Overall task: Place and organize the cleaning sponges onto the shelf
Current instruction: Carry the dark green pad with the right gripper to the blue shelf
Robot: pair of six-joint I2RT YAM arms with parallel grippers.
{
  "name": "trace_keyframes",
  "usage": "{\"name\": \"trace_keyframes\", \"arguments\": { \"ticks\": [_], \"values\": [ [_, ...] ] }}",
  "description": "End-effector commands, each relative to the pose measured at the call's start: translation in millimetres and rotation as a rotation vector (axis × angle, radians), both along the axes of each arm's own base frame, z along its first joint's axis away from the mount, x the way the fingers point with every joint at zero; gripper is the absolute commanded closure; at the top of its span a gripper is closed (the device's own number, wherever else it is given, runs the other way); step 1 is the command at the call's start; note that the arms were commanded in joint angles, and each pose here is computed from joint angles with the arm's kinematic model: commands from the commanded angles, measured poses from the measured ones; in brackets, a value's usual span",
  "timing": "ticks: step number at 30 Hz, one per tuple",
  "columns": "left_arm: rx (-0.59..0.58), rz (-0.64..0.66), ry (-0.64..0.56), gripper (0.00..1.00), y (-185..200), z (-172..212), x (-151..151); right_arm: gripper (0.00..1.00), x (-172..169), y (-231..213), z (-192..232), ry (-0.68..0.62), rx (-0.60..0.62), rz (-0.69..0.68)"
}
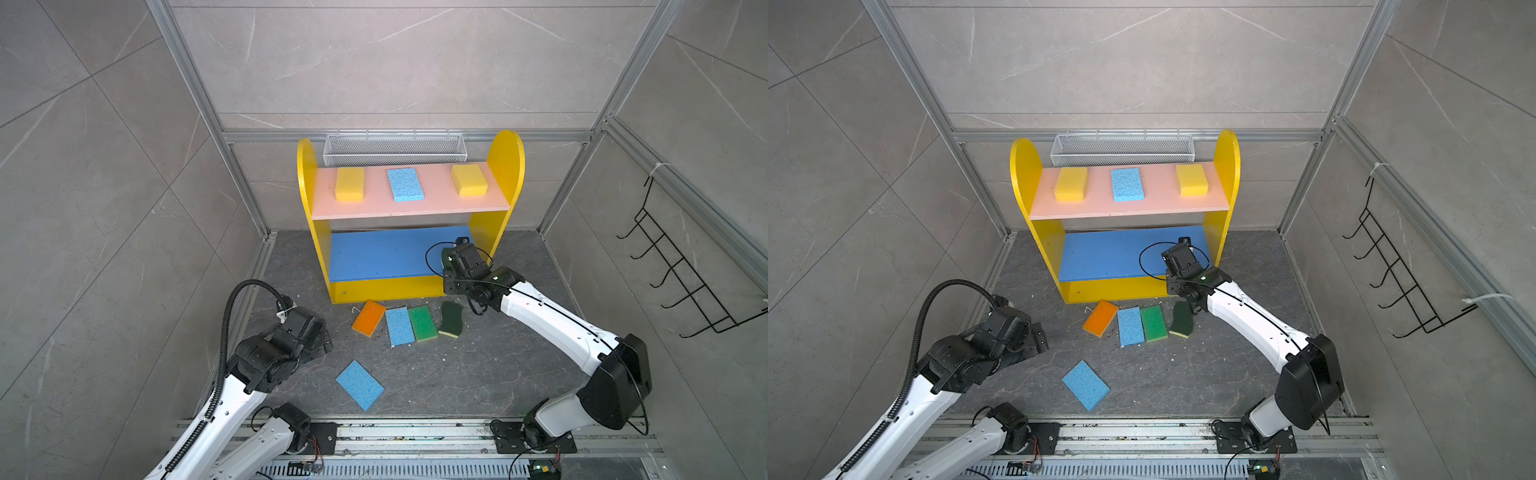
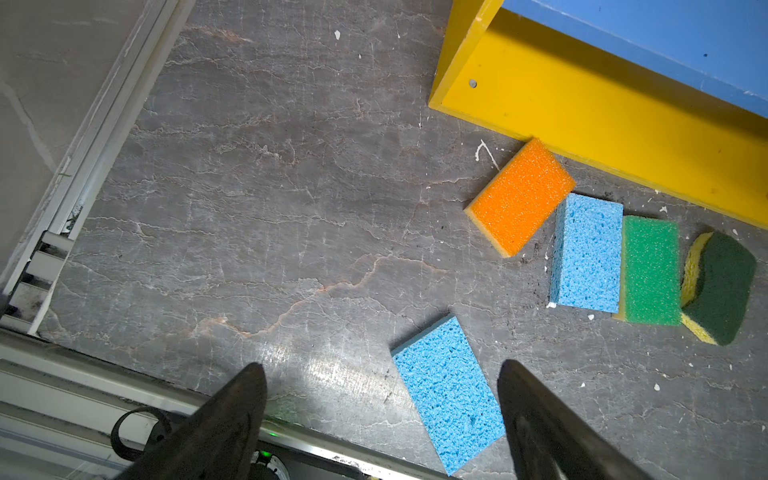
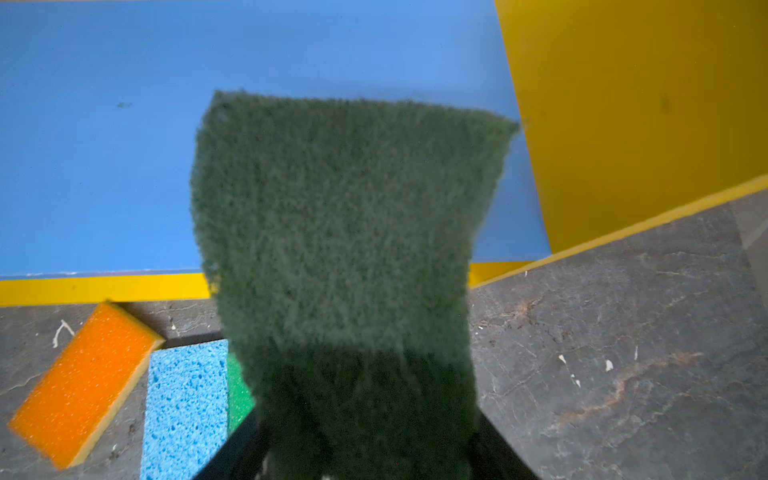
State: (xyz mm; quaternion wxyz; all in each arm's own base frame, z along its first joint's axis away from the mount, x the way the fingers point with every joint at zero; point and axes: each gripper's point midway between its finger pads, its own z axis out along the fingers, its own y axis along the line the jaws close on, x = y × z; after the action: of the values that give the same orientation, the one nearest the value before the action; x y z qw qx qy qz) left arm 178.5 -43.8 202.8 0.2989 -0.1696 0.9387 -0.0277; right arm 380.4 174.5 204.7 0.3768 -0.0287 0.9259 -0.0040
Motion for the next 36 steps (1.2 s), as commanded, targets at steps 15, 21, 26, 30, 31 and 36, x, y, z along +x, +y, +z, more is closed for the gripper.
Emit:
{"name": "trace_keyframes", "arguments": {
  "ticks": [15, 21, 26, 30, 31, 36],
  "values": [
    [0.009, 0.020, -0.028, 0.10, 0.8, 3.7, 8.4, 0.40, 50.7, -17.6, -0.1, -0.068, -0.046, 0.008],
    [0.002, 0.018, -0.029, 0.10, -0.8, 2.6, 9.5, 0.40, 61.0, -17.2, 2.6, -0.098, -0.049, 0.010],
    [0.005, 0.019, -0.028, 0.10, 0.3, 1.0, 8.1, 0.39, 68.3, -17.3, 0.2, -0.109, -0.055, 0.010],
    [0.000, 0.022, -0.033, 0.10, 1.6, 1.0, 6.1, 0.39, 73.5, -18.7, -6.0, -0.103, -0.066, 0.006],
    [-0.001, 0.023, -0.035, 0.10, 2.0, 1.0, 5.8, 0.39, 75.0, -18.7, -6.7, -0.105, -0.067, 0.007],
    [-0.015, 0.036, -0.042, 0.10, 4.1, 0.3, 2.6, 0.39, 81.2, -16.3, -11.9, -0.103, -0.067, 0.016]
  ]
}}
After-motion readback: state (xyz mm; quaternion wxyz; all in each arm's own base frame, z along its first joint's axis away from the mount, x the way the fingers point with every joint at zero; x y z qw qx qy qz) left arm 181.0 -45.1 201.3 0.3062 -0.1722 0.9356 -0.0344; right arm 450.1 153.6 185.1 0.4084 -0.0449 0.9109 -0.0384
